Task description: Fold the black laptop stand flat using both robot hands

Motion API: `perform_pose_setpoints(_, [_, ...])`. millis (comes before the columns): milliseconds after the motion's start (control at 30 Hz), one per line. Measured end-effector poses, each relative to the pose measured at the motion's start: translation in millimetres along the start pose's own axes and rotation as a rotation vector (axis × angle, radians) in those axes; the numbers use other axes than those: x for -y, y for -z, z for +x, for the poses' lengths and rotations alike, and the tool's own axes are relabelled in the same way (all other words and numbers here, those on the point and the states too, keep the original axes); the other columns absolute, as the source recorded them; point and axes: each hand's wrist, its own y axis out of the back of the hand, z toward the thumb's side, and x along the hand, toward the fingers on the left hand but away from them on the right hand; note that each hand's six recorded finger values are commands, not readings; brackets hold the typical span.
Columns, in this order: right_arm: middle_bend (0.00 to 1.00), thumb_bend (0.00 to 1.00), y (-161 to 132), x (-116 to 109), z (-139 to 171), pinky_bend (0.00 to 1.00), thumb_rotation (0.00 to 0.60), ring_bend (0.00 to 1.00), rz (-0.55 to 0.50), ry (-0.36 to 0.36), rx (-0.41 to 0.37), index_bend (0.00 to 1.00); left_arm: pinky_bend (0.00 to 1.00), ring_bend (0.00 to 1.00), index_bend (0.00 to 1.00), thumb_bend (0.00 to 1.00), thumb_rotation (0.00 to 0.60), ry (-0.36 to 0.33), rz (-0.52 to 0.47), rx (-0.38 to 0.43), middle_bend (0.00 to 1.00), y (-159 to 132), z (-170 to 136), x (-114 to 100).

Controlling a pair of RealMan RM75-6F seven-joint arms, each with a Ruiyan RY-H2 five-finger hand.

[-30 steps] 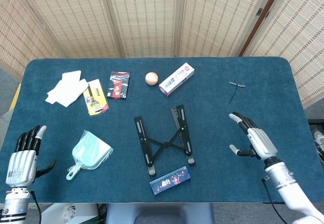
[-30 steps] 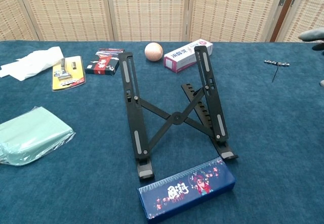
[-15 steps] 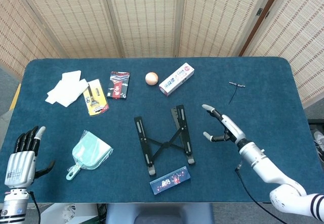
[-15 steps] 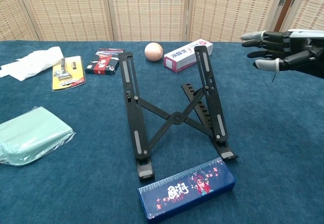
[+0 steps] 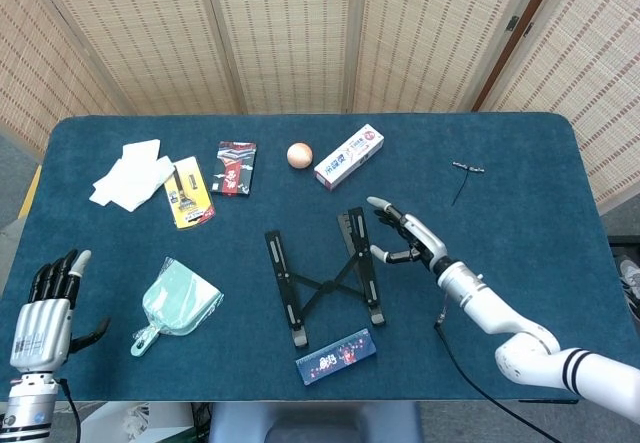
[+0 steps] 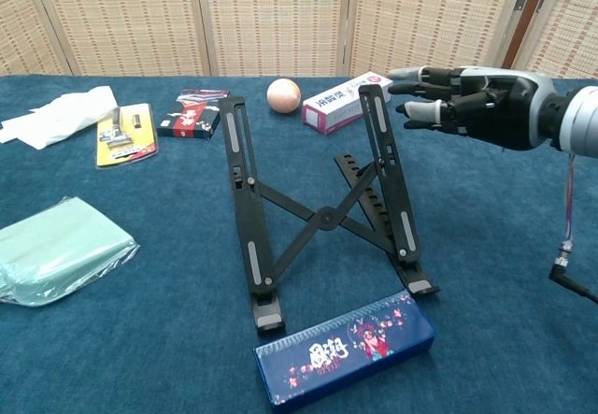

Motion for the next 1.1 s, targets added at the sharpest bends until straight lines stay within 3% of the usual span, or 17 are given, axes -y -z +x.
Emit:
perform_pose_setpoints(133, [0.09, 0.27, -2, 9, -12, 0.01, 0.600, 0.00, -0.035, -0.026, -0.008, 0.00, 0.00, 0.02, 0.03, 0.21, 0.600, 0.002, 0.001, 0.000, 0.04, 0, 0, 0])
perform_pose_setpoints(267, [0.15, 0.30, -4, 17, -22, 0.09, 0.600, 0.01, -0.053, -0.051, -0.017, 0.00, 0.00, 0.02, 0.03, 0.21, 0.600, 0.003, 0.003, 0.000, 0.04, 0, 0, 1])
perform_pose_setpoints(600, [0.29, 0.34, -9, 29, -23, 0.29, 0.600, 0.17, -0.138, -0.088, -0.055, 0.08, 0.00, 0.02, 0.03, 0.21, 0.600, 0.003, 0.004, -0.003, 0.03, 2, -1, 0])
perform_pose_setpoints(800, [0.30, 0.34, -19, 37, -7, 0.31, 0.600, 0.19, -0.138, -0.152, -0.117, 0.09, 0.00, 0.02, 0.03, 0.21, 0.600, 0.000, -0.001, -0.003, 0.03, 2, -3, -1])
perform_pose_setpoints(1100, [0.29, 0.34, -28, 45, 47, 0.31, 0.600, 0.19, -0.036, -0.258, -0.173, 0.09, 0.00, 0.02, 0.03, 0.21, 0.600, 0.007, 0.004, 0.004, 0.03, 0, -3, 1])
